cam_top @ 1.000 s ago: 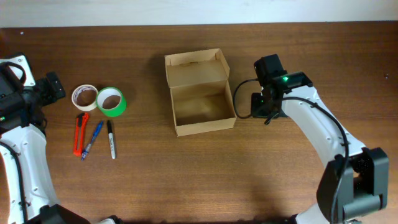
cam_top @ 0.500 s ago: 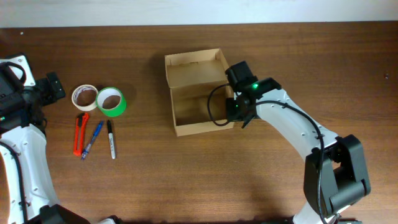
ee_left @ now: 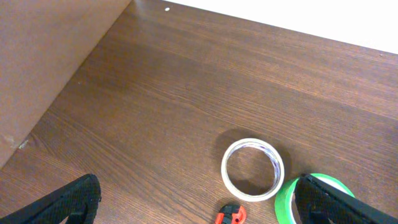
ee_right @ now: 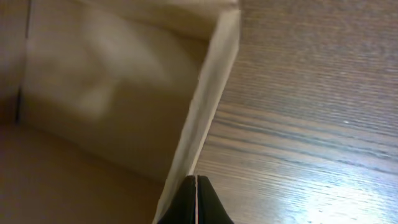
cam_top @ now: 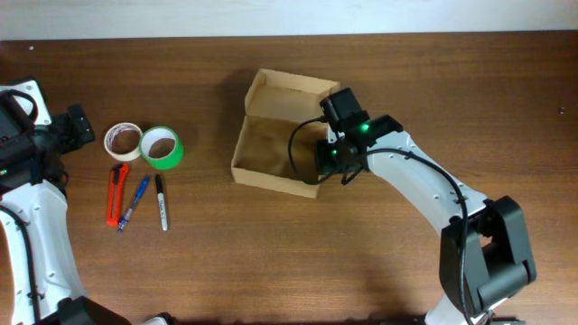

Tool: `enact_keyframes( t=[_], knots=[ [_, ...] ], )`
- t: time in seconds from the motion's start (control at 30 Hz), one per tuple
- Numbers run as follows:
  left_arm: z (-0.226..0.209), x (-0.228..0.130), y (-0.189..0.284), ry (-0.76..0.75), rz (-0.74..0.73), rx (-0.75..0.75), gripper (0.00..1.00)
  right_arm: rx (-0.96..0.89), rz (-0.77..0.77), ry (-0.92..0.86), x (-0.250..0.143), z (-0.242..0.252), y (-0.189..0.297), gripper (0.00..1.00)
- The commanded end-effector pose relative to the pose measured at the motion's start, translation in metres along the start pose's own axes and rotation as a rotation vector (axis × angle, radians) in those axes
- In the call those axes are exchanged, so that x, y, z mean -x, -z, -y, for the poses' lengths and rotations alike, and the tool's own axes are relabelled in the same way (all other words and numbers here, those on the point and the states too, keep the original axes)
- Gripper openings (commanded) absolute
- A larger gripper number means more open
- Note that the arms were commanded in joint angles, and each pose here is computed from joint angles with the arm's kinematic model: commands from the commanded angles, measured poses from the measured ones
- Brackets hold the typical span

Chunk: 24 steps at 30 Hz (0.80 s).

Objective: Pack container

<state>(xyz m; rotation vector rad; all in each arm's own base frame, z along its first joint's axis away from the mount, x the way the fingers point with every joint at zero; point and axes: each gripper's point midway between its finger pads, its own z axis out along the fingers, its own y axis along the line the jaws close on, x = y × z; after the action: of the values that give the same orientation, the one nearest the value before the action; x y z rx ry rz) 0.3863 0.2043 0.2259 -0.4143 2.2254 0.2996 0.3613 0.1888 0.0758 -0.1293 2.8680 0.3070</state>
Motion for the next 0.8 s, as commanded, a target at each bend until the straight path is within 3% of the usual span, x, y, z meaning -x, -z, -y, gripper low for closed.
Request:
enact_keyframes(
  t=[0.0, 0.23, 0.47, 0.63, 0.77],
  knots=[
    [-0.002, 0.006, 0.001, -0.015, 0.012, 0.004, 1.0, -0.048, 0.01, 0.003, 0.0, 0.005, -0.001, 0.04],
    [-0.002, 0.006, 0.001, -0.015, 0.012, 0.004, 1.0, -0.327, 0.021, -0.076, 0.019, 0.098, 0.043, 0.04],
    [-0.002, 0.006, 0.001, -0.015, 0.012, 0.004, 1.0, -0.383, 0.135, -0.249, 0.062, 0.171, 0.134, 0.05],
    [-0.002, 0.006, 0.001, -0.015, 0.012, 0.004, 1.0, -0.433, 0.243, -0.323, 0.081, 0.226, 0.199, 0.15],
    [-0.002, 0.006, 0.001, -0.015, 0.012, 0.004, 1.0, -0.46, 0.284, -0.401, 0.079, 0.256, 0.222, 0.27]
  ],
)
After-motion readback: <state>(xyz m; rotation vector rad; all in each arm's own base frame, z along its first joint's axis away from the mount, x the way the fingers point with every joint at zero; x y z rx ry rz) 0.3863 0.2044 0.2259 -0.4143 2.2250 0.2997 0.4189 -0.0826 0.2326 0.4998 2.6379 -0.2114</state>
